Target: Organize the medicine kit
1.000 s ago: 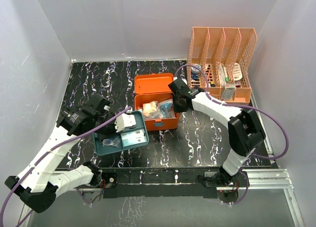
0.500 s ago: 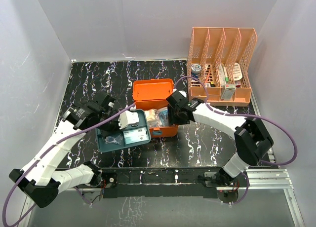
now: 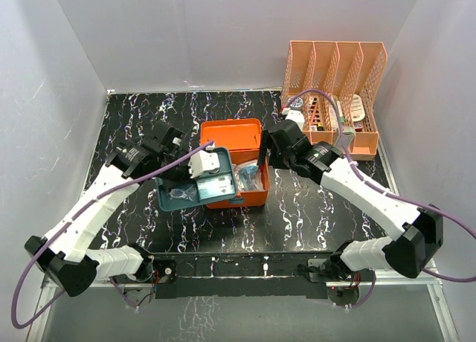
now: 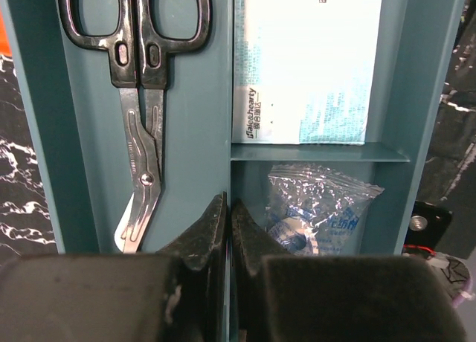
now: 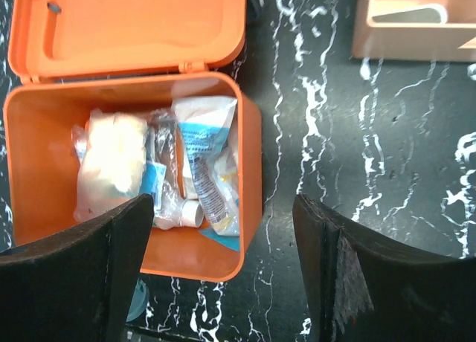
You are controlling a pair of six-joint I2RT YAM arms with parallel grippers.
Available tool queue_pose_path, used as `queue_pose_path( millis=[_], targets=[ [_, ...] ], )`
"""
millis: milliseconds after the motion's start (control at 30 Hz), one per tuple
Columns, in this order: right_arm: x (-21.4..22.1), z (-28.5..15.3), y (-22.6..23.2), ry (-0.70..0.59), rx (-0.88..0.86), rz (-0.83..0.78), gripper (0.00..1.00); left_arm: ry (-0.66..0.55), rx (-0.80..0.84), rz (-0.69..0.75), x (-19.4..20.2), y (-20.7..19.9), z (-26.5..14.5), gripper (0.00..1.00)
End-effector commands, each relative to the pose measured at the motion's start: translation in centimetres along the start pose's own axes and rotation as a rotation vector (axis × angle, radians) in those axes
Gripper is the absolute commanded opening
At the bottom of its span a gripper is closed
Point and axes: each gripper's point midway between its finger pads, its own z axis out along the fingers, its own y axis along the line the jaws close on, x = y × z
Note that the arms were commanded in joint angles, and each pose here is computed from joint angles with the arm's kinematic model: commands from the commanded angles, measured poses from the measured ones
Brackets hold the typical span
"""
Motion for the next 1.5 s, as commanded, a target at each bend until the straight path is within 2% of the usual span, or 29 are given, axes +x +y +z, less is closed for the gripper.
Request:
queue_pose_path(
  millis=[0, 300, 633, 933, 1033, 1167, 1233, 1467],
  targets=[
    [-3.4, -2.4, -2.0, -0.118, 0.081, 0.055, 0.74, -0.071, -0.037, 0.083, -2.7, 2.4, 1.2, 0.00],
    [-1.5, -4.2, -5.0, -0.111, 0.125, 0.118, 0.75, -0.108, -0.017, 0.149, -5.8, 5.5, 5.0, 0.00],
    [0.9, -4.7, -6.9, -0.084, 0.160, 0.155, 0.75, -0.152, 0.046, 0.153, -8.7, 7.2, 8.2, 0.00],
    [0.9, -4.8, -7.7, -0.092, 0.187, 0.161, 0.77, -0.169, 0.141, 0.143, -10.5, 6.8, 10.2, 0.00],
    [0.6, -5.1, -8.3, -0.108, 0.206, 0.167, 0.81, -0.158, 0.174, 0.149, -10.3, 5.7, 10.5, 0.00],
    [0.1, -5.4, -8.9, -0.125, 0.228, 0.168, 0.94, -0.142, 0.207, 0.152, -9.8, 3.9, 10.8, 0.00],
    [0.0, -5.1, -9.0, -0.117, 0.229, 0.159, 0.98, -0.138, 0.210, 0.150, -9.5, 3.4, 10.7, 0.00],
    [-0.5, -4.3, -8.5, -0.099, 0.208, 0.143, 0.98, -0.093, 0.206, 0.141, -7.5, 2.3, 11.6, 0.00]
  ],
)
